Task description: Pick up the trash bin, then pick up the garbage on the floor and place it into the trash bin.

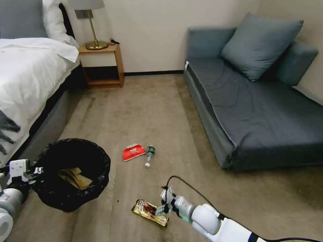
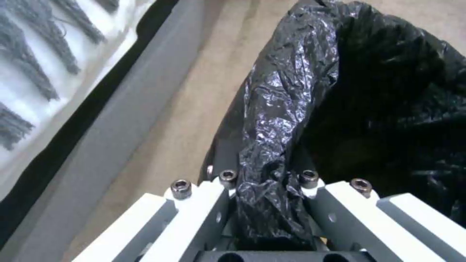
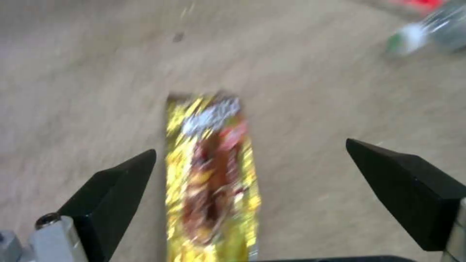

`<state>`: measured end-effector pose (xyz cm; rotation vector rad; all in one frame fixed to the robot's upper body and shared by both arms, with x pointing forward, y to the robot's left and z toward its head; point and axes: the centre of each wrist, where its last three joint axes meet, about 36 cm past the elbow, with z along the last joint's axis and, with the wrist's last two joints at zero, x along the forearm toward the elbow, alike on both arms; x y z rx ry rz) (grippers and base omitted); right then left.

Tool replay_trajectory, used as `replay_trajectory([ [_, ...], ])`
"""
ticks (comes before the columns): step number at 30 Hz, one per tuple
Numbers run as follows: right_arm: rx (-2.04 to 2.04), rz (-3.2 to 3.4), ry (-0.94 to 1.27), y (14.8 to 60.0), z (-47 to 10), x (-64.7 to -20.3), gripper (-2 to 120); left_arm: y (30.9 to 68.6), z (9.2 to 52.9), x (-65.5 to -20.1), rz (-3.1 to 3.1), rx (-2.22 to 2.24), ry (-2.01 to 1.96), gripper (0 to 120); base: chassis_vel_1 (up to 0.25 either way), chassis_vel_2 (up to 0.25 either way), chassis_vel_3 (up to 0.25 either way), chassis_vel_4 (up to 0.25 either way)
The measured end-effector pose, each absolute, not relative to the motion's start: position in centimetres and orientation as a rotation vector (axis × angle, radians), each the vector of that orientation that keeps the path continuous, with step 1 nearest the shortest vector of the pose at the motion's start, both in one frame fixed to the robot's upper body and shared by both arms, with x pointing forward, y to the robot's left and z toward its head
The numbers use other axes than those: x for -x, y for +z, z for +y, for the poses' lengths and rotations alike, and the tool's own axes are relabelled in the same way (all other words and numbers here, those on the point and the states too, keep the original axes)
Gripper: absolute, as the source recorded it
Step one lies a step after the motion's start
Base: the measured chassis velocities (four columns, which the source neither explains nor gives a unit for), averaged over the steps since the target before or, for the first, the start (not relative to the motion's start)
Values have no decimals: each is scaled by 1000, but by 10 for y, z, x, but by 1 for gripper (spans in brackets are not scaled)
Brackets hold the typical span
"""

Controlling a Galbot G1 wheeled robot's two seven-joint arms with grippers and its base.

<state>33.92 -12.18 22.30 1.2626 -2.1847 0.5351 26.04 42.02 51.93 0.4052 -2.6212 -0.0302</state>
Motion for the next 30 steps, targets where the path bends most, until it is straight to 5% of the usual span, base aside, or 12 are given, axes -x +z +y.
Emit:
replay_trajectory([
  [18, -1234, -2064, 621, 174, -116, -346, 99, 517, 413, -263, -2630, -383, -4, 7, 0, 0, 0, 0],
  [30, -1229, -2034, 529, 175, -117, -352, 68, 516, 413, -262, -2629, -388, 2, 7, 0, 0, 0, 0],
])
